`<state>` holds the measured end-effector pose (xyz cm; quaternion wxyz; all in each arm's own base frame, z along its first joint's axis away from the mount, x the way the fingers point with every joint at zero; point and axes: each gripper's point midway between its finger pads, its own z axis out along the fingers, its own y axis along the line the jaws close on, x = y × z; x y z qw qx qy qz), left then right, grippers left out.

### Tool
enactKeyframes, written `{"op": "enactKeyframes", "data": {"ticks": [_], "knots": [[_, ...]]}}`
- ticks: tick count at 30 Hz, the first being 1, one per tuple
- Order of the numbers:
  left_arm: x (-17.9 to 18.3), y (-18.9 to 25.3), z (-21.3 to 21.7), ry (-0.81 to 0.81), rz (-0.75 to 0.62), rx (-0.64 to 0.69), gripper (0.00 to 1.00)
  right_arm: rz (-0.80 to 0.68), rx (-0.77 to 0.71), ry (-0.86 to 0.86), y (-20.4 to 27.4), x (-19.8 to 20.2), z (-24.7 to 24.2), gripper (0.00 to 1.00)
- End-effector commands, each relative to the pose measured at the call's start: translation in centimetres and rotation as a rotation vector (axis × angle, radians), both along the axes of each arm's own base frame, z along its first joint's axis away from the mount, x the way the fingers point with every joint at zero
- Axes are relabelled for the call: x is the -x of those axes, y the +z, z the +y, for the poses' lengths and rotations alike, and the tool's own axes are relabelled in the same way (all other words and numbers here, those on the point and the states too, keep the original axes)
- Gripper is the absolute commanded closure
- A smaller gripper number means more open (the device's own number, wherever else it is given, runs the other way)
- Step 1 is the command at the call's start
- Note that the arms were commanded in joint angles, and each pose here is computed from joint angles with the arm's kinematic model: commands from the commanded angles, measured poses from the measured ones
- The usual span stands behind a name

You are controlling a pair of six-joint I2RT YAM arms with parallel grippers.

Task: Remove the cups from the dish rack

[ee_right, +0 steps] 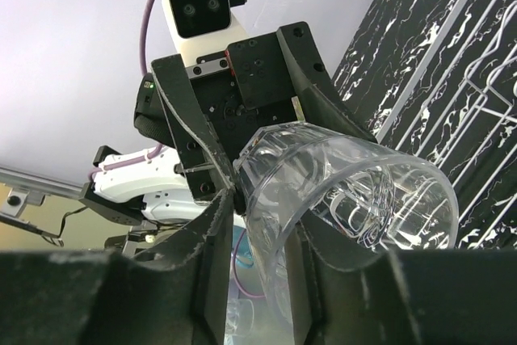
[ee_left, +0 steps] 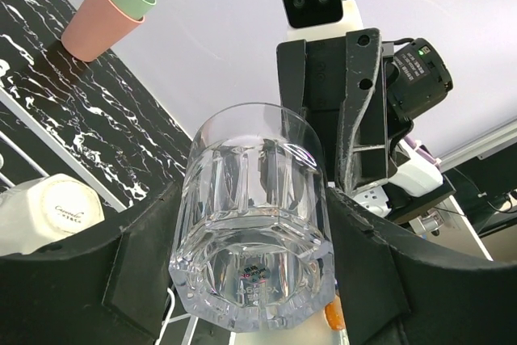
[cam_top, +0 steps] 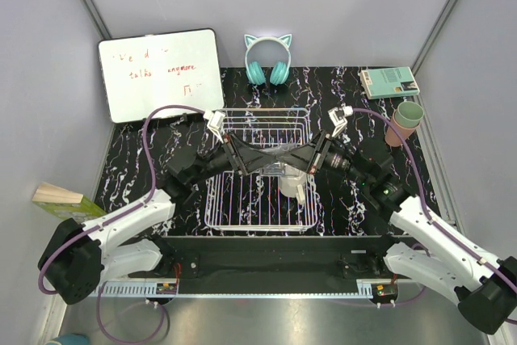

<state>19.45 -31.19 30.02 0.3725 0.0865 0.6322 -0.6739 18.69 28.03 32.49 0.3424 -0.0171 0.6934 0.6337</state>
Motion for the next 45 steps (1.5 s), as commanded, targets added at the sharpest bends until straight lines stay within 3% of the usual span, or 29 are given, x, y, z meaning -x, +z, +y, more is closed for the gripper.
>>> {"op": "enactKeyframes", "data": {"ticks": [1,3,7,11,14,18,21,22,23,24,26,32,37,41,45], "knots": [[1.2,1.2,0.0,-0.034,-0.070,0.034,1.00,-0.070,-0.022,-0.109,1.9,-1.3,-0.9,0.59],[1.3,1.0,0.0,-0.039,-0.067,0.031,1.00,-0.075,-0.024,-0.116,2.2,-1.4,-1.0,0.52],[1.3,1.0,0.0,-0.042,-0.065,0.037,1.00,-0.075,-0.022,-0.111,2.1,-1.5,-0.7,0.51],[1.3,0.6,0.0,-0.044,-0.056,0.035,1.00,-0.069,-0.024,-0.100,1.9,-1.6,-0.5,0.72],[1.4,0.4,0.0,-0.046,-0.052,0.032,1.00,-0.066,-0.026,-0.098,1.8,-1.8,-0.3,0.98],[1.2,-0.1,-0.1,-0.042,-0.033,0.011,1.00,-0.056,-0.025,-0.099,1.8,-1.9,-0.2,1.00],[0.6,-0.7,-0.2,-0.019,-0.015,-0.048,0.85,-0.043,0.004,-0.117,1.4,-1.7,-0.6,1.00],[0.4,-0.8,-0.2,-0.011,-0.014,-0.067,0.58,-0.051,0.004,-0.125,1.7,-1.5,-0.9,1.00],[-0.1,-1.0,0.0,0.017,0.013,-0.105,0.42,-0.061,0.009,-0.137,2.0,-1.4,-1.3,1.00],[-0.5,-1.3,0.2,0.042,0.008,-0.136,0.28,-0.052,0.025,-0.140,1.7,-1.2,-1.5,1.00],[-1.4,-1.5,0.6,0.093,0.036,-0.193,0.13,-0.070,0.023,-0.153,2.2,-0.7,-2.2,1.00],[-3.6,-1.9,1.5,0.175,0.085,-0.266,0.01,-0.075,0.018,-0.180,2.6,0.3,-3.6,1.00],[-6.0,-2.9,3.4,0.313,0.151,-0.355,0.01,-0.053,0.120,-0.330,2.2,-0.3,-6.5,1.00],[-6.7,-4.3,6.1,0.452,0.200,-0.440,0.01,-0.040,0.424,-0.691,0.7,-3.8,-13.2,1.00],[-6.5,-5.3,7.3,0.503,0.222,-0.459,0.01,0.008,0.777,-0.893,-1.1,-6.4,-17.5,1.00]]}}
